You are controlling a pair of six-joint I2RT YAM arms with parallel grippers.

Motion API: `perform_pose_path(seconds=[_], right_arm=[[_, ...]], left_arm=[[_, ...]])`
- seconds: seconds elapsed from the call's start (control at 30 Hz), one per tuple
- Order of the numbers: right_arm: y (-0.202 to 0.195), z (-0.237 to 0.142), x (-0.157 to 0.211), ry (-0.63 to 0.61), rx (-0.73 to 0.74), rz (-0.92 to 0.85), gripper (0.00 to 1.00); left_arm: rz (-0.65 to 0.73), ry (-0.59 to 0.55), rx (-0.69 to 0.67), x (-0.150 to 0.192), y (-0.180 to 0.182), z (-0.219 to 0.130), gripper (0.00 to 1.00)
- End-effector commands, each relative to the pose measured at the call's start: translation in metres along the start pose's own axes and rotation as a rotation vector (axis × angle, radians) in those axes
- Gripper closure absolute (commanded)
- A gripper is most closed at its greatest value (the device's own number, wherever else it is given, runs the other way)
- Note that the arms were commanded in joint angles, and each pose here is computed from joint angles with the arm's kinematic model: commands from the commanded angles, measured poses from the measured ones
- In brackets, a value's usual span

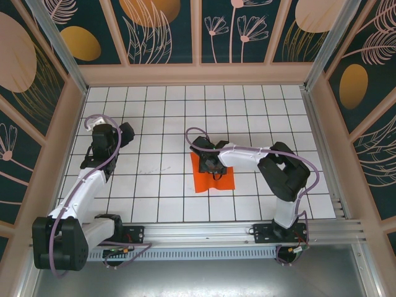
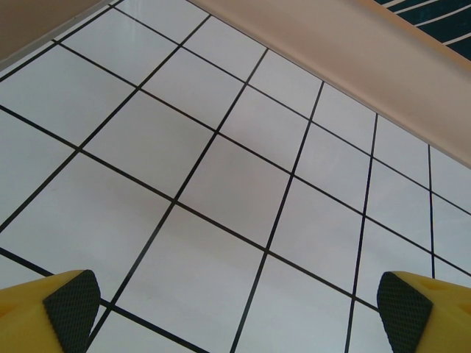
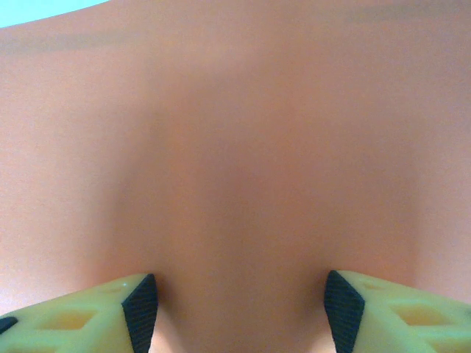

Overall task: Fold a paper plane with a square sheet of paper (pick it up from the middle)
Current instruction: First fold in half a square sheet of paper at the center of the table.

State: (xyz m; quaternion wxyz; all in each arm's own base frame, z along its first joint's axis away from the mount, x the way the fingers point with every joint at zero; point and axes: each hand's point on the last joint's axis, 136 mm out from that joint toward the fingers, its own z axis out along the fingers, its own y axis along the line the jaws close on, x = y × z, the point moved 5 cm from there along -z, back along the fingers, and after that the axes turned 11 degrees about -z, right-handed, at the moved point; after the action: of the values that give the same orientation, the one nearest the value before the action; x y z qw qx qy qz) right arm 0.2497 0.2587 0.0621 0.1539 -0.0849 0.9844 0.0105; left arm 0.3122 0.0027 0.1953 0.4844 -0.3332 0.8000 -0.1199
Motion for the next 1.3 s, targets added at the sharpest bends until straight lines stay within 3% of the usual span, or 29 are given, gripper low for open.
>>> perform_pose_path(seconds=[0.0, 0.1, 0.23, 0.33, 0.43, 0.7, 0.83, 0.97, 1.17, 1.27], right_arm=[[0.0, 0.001, 0.001, -0.009, -0.042, 0.005, 0.43], [0.018, -0.019, -0.016, -0.097, -0.191, 0.008, 0.58], [0.044, -0.055, -0.041, -0.221, -0.511, 0.011, 0.68], [0.047, -0.081, -0.057, -0.309, -0.769, 0.063, 0.68], [0.038, -0.085, -0.064, -0.331, -0.92, 0.127, 0.68], [0.018, -0.057, -0.055, -0.29, -0.956, 0.217, 0.67], [0.01, -0.041, -0.05, -0.256, -0.943, 0.265, 0.65], [0.003, -0.035, -0.048, -0.24, -0.965, 0.314, 0.63], [-0.001, -0.033, -0.046, -0.224, -0.991, 0.358, 0.62], [-0.001, -0.031, -0.045, -0.211, -1.012, 0.38, 0.62]], left_arm=[[-0.009, -0.001, 0.028, -0.007, -0.009, 0.0, 0.02], [-0.021, 0.073, 0.082, 0.001, -0.017, 0.001, 0.02], [-0.081, 0.246, 0.21, 0.025, -0.031, 0.002, 0.01], [-0.167, 0.379, 0.298, 0.048, -0.035, 0.002, 0.02], [-0.238, 0.491, 0.393, 0.069, -0.043, -0.001, 0.01], [-0.269, 0.664, 0.485, 0.12, -0.064, -0.01, 0.01], [-0.323, 0.76, 0.541, 0.149, -0.074, -0.015, 0.06], [-0.337, 0.837, 0.585, 0.172, -0.087, -0.022, 0.16], [-0.356, 0.915, 0.627, 0.201, -0.104, -0.027, 0.42], [-0.38, 0.923, 0.642, 0.208, -0.109, -0.027, 0.46]])
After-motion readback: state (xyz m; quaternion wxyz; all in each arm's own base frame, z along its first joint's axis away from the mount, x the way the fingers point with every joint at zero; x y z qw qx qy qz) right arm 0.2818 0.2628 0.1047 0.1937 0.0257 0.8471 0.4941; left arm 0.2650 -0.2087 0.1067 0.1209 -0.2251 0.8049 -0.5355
